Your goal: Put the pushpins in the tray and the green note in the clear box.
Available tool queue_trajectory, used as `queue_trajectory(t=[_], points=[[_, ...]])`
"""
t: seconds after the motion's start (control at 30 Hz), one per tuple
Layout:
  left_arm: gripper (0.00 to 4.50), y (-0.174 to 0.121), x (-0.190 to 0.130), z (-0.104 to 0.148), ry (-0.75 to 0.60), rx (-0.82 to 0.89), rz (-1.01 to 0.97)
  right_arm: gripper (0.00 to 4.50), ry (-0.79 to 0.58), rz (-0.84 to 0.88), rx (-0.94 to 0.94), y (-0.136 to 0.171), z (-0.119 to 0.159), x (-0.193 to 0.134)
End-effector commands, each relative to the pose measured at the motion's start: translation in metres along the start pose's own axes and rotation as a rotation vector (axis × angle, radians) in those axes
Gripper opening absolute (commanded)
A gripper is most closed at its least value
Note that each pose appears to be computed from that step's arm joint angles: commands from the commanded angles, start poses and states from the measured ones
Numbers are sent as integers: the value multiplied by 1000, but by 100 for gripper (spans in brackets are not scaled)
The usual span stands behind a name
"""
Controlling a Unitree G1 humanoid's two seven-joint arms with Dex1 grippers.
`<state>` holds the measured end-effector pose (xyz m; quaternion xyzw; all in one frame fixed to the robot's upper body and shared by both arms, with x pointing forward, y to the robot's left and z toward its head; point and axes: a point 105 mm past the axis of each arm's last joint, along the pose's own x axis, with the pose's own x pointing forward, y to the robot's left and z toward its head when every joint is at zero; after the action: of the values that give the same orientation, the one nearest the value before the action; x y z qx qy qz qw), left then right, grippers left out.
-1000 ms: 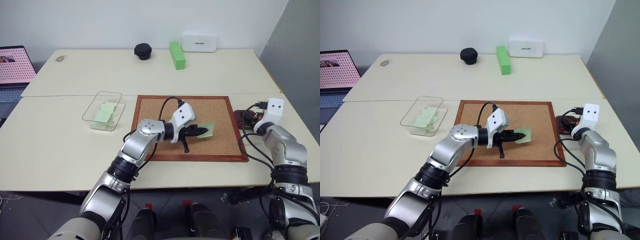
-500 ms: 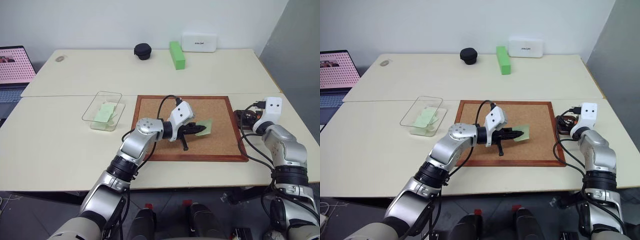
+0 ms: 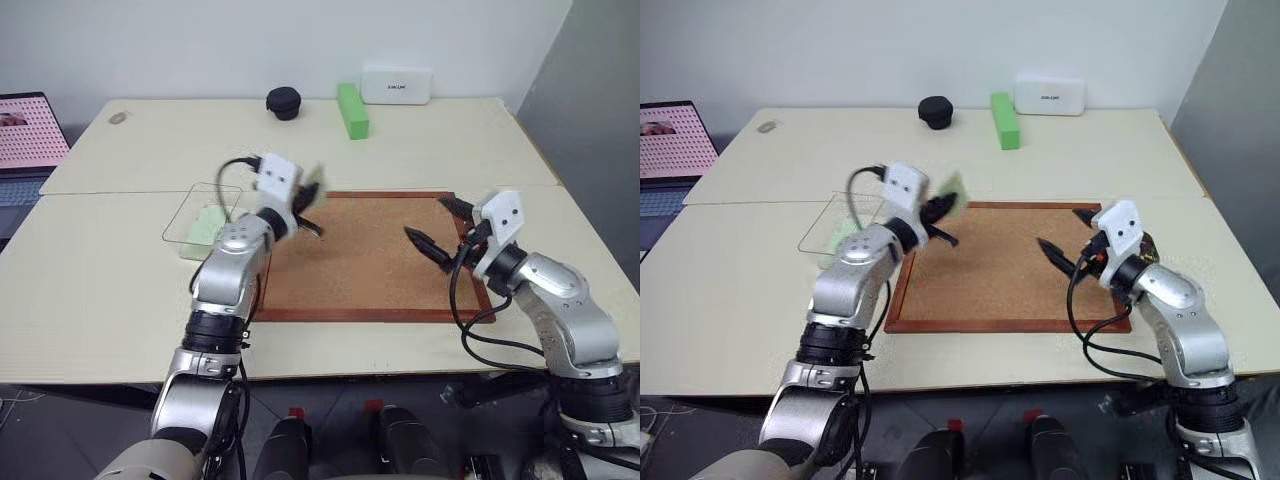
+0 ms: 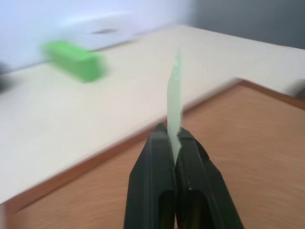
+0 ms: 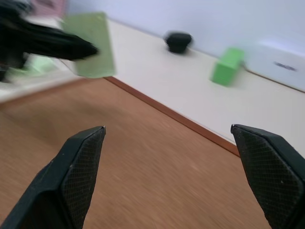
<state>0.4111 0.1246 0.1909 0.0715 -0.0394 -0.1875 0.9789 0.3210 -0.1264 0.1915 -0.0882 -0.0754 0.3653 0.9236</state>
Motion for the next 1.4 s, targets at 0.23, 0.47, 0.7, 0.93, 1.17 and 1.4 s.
queue_trajectory(t=[0.23,0.47,0.7,0.93,1.17,1.4], points=[[0,101,-45,1,56,54,567,447,-188,231,117,62,64,8],[20,105,-58,-27,155,-66,696,450,-176,243,156,68,61,9],[150,103,-57,-22,134,-72,692,450,-162,227,146,62,58,8],[294,98,-58,-20,125,-79,674,450,-154,176,141,51,57,8],[448,51,-53,-13,33,-118,438,450,-23,-56,58,26,24,7],[448,-1,-67,-50,108,-132,287,450,100,-378,40,0,-16,-3]])
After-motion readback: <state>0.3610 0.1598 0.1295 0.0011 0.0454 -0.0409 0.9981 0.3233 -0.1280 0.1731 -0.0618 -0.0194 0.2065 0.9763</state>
